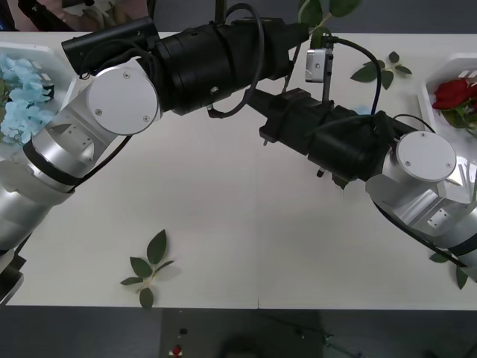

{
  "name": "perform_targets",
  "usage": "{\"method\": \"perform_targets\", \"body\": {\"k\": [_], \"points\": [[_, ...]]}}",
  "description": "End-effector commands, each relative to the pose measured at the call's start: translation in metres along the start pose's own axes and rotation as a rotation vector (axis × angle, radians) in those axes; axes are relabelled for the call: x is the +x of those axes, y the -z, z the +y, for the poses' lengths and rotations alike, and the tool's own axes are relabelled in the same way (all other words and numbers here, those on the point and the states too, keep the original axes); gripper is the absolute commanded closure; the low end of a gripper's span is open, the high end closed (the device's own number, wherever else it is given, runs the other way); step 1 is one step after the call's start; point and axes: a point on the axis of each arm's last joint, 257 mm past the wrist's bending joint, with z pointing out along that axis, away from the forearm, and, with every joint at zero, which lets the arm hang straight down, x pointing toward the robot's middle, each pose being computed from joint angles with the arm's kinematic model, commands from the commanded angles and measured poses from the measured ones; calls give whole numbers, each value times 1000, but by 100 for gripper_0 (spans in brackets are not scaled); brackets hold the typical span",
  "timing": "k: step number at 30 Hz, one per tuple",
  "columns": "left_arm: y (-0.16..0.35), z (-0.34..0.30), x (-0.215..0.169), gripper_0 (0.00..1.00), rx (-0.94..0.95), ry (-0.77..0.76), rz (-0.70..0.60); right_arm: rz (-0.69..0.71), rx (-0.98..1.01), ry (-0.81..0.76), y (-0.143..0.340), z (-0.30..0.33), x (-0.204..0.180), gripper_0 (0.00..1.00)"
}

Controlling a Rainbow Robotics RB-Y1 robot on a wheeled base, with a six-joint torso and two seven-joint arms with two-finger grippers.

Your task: Put the red flowers into the right box and the blue flowers into the left box

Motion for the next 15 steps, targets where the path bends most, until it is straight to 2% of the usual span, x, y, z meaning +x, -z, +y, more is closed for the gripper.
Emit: {"method": "perform_targets", "body": {"k": [1,10,15], "points": [[-4,-15,-24,0,28,-49,-38,-8,-18,74,2,5,-20,100],[-4,-15,-24,0,28,-49,-38,0,-10,75,5,1,-21,100],[-4,-15,-24,0,28,-49,-38,38,40,71,23,-26,-21,100]]}}
